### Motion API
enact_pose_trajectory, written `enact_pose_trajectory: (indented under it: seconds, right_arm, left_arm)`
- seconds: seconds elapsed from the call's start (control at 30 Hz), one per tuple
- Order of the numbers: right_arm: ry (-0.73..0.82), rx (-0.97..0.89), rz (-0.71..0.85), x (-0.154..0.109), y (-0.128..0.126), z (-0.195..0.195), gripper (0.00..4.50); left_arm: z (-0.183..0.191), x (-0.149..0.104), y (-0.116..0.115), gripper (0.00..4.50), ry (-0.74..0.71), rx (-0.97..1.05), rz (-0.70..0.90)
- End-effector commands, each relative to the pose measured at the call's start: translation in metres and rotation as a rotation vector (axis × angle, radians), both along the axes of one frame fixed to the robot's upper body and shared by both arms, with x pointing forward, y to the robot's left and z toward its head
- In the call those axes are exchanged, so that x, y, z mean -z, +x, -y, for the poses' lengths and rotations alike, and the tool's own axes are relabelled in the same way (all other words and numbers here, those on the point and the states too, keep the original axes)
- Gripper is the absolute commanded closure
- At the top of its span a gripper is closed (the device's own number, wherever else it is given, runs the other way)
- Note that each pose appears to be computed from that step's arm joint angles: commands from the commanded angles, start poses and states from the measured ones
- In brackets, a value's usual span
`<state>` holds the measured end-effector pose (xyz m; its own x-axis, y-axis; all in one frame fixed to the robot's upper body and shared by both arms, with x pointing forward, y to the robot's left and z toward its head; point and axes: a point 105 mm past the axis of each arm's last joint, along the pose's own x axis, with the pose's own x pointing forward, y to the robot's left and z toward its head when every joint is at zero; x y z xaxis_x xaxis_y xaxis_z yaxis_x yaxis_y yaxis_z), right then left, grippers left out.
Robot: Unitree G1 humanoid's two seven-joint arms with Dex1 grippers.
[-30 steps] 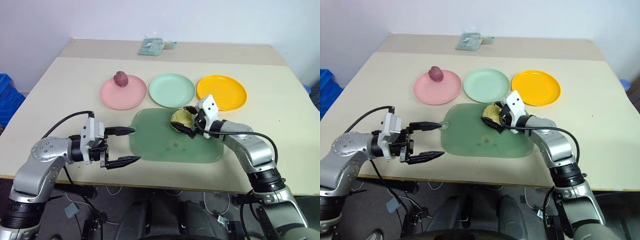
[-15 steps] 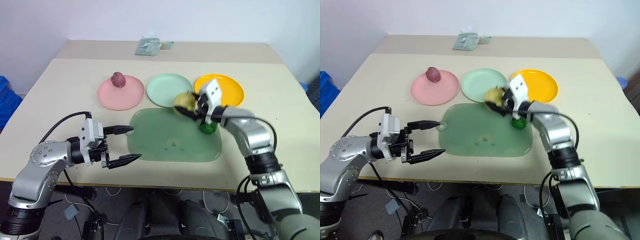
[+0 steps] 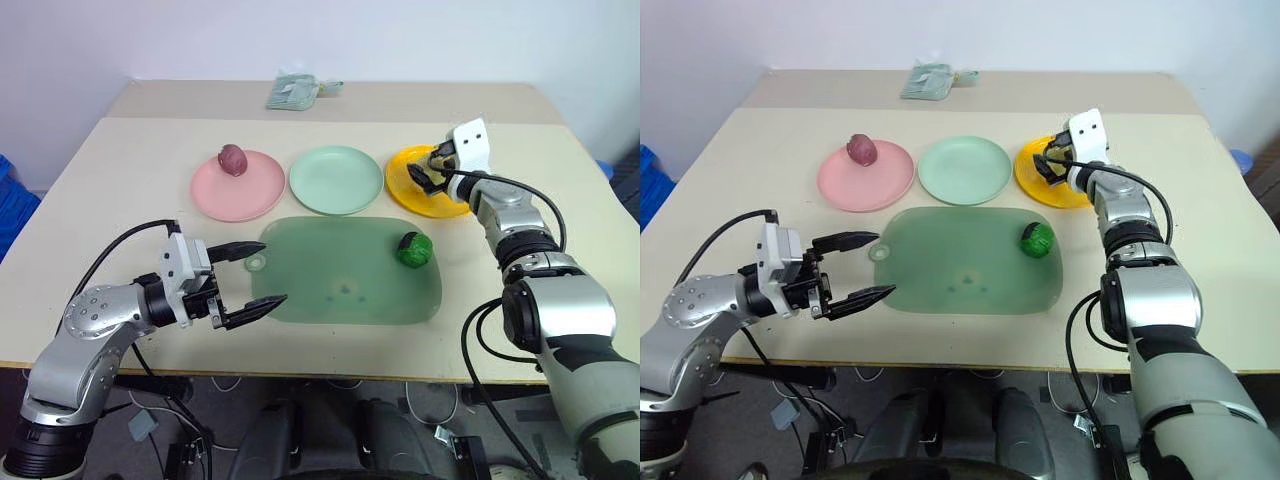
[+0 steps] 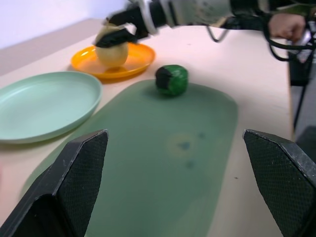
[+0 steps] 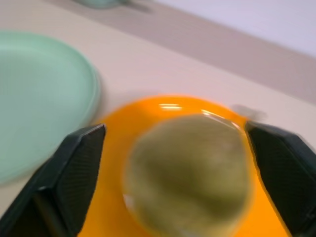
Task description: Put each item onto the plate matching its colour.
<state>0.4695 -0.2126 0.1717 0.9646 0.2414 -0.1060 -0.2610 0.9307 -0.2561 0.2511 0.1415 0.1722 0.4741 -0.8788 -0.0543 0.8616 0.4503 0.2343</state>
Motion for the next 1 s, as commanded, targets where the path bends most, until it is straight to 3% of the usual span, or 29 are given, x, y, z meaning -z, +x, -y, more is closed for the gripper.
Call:
enact_pose_trajectory:
  seconds: [0.03,0.23,0.4,0.47,0.6,0.77,1.0]
  right_arm:
    - [0.013,-0.015,0.121,-0.037,0.003,-0.001,0.04]
    - [0.08,-0.128,0.284,-0.084,-0.013,0.017,0.04]
    - [0.07,-0.327,0.347,-0.104,-0.067,0.023,0.04]
    - [0.067,-0.364,0.315,-0.101,-0.103,0.029,0.04]
    - [-0.023,-0.351,0.175,-0.072,-0.171,0.042,0.04]
    - [-0.024,-0.25,0.073,-0.052,-0.23,0.053,0.04]
    - [-0.025,-0.164,0.014,-0.04,-0.271,0.049,0.04]
  left_arm:
    - [0.006,-0.015,0.004,0.0,-0.031,-0.038,0.052]
    - [0.028,-0.019,0.031,0.0,-0.05,-0.056,0.101]
    - [0.063,-0.008,0.057,0.0,-0.053,0.031,0.043]
    - [0.076,-0.003,0.065,0.0,-0.038,0.093,0.03]
    - [0.095,0.001,0.088,0.0,-0.007,0.162,0.023]
    - [0.116,-0.004,0.105,0.0,-0.006,0.256,0.018]
    - [0.141,0.002,0.114,0.0,0.047,0.376,-0.015]
